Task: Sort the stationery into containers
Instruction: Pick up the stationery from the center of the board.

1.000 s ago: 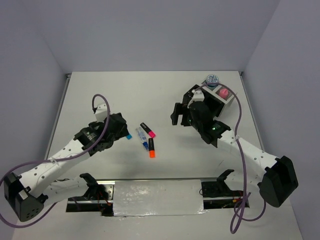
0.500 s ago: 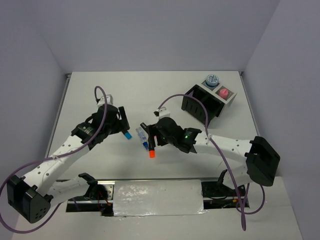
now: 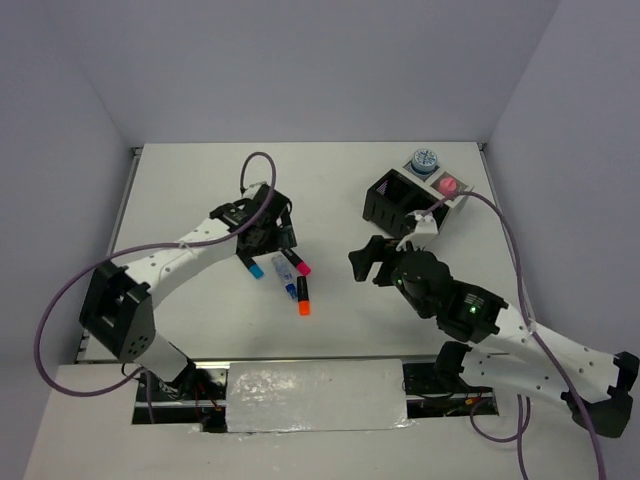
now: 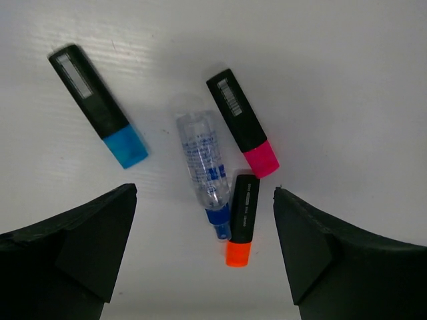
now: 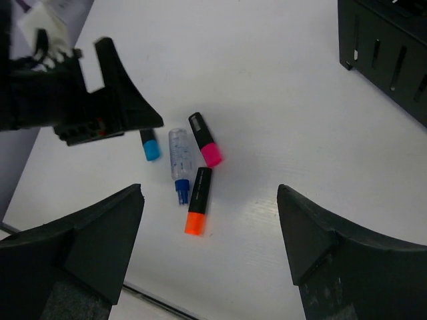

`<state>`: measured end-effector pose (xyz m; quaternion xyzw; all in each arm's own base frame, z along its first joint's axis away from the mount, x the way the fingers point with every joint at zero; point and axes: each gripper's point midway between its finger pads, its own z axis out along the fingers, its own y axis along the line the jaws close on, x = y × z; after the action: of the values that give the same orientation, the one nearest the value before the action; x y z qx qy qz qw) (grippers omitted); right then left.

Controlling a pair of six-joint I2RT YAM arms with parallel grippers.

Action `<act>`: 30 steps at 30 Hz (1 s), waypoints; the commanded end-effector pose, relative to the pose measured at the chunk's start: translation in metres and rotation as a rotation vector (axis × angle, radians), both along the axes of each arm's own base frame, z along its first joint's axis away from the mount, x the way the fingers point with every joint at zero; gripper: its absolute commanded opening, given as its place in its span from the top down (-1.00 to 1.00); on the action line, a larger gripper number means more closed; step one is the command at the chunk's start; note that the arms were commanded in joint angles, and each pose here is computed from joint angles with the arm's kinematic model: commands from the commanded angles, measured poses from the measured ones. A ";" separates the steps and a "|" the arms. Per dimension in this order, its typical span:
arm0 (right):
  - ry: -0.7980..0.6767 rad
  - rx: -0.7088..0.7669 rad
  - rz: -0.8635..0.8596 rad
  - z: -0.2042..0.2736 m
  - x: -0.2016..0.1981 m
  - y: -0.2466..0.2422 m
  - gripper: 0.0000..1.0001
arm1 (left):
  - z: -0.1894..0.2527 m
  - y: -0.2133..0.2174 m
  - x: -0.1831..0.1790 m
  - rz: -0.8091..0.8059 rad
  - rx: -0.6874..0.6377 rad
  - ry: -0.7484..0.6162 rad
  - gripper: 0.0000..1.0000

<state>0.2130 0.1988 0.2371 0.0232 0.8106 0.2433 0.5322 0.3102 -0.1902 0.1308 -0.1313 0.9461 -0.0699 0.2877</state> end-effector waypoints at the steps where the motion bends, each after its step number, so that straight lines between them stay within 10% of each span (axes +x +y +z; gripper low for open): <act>1: 0.012 -0.047 -0.044 -0.010 -0.006 -0.024 -0.76 | -0.019 -0.012 -0.004 0.119 -0.027 0.069 -0.90; 30: 0.061 -0.047 0.060 -0.044 -0.022 -0.015 -0.74 | -0.093 -0.019 0.003 0.150 0.043 0.152 -0.45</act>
<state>0.1893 0.1804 0.1882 -0.0093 0.8390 0.2273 0.4943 0.3099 -0.2077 0.0460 -0.2065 0.9521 -0.0129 0.2250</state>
